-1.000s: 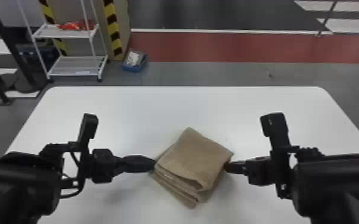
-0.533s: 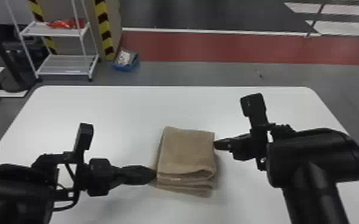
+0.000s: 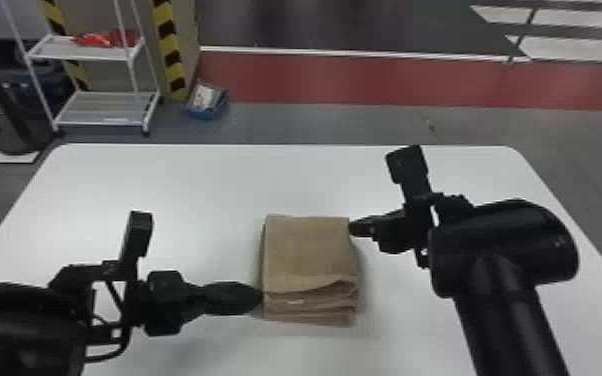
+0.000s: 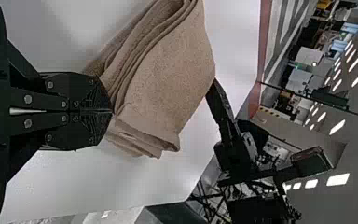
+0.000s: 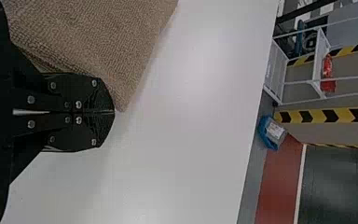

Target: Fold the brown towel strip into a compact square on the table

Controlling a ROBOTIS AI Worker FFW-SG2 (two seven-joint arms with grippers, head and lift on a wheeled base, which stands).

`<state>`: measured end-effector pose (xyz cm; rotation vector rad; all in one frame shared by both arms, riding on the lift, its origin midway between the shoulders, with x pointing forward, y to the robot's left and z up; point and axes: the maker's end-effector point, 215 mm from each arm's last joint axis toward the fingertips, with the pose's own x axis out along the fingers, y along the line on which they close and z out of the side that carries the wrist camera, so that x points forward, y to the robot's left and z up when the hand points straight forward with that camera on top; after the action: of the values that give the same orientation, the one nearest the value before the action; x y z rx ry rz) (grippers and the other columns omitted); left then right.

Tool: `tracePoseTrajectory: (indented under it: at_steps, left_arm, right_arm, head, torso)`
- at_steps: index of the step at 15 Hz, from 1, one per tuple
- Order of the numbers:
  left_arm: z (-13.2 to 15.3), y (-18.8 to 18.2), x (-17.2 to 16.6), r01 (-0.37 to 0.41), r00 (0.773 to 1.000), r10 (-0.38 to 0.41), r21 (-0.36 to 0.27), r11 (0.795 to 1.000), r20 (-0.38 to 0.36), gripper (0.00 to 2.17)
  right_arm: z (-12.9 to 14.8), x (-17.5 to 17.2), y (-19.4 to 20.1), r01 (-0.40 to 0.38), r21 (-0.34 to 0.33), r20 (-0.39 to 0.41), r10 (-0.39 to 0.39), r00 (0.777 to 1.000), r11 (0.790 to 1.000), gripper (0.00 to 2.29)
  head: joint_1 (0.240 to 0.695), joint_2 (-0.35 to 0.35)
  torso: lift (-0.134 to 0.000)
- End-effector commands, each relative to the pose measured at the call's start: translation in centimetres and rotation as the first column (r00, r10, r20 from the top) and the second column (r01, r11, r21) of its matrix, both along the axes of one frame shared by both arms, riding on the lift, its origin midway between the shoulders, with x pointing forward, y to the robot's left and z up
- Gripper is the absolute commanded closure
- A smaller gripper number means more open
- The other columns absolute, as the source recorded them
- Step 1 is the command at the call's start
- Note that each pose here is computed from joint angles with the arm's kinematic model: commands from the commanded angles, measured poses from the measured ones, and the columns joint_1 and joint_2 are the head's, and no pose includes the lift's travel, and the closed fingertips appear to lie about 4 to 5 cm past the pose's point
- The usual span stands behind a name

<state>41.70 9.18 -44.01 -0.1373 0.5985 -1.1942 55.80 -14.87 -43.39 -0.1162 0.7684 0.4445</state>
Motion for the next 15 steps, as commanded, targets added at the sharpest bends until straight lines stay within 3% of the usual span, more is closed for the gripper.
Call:
tracePoseTrajectory:
  at_steps: [1,3,6,8,11,15]
  left_arm:
    - [0.1,0.0,-0.2,-0.002,1.0,0.002,-0.003,1.0,0.001,2.15]
    - [0.5,1.8,1.0,-0.047,0.999,0.047,0.006,0.999,0.026,2.15]
    - [4.0,6.2,3.8,-0.159,0.985,0.161,-0.027,0.987,0.063,2.15]
    - [6.2,6.4,4.0,-0.192,0.978,0.197,-0.07,0.979,0.072,2.15]
    - [6.8,3.7,2.3,-0.166,0.983,0.173,-0.105,0.981,0.061,2.15]
    - [6.4,2.7,1.9,-0.151,0.986,0.158,-0.103,0.983,0.054,2.15]
  right_arm:
    - [0.0,0.4,0.2,-0.008,-0.004,0.011,0.008,1.0,1.0,1.94]
    - [0.3,0.2,-1.2,0.022,-0.055,0.016,-0.021,1.0,0.998,1.94]
    - [4.0,0.5,-3.1,0.076,-0.017,0.087,-0.074,0.993,0.997,1.94]
    - [5.0,0.6,-1.8,0.047,0.03,0.114,-0.05,0.992,0.998,1.94]
    - [2.7,0.9,0.2,-0.01,0.017,0.098,0.008,0.995,1.0,1.94]
    - [-0.6,-2.7,3.1,-0.063,-0.01,0.004,0.063,0.998,0.998,1.94]
  head:
    - [0.695,-0.065]
    - [0.695,-0.064]
    - [0.695,-0.05]
    - [0.695,-0.036]
    - [0.695,-0.016]
    - [0.695,-0.015]
  torso:
    - [-0.124]
    - [-0.124]
    - [-0.124]
    - [-0.124]
    - [-0.124]
    - [-0.124]
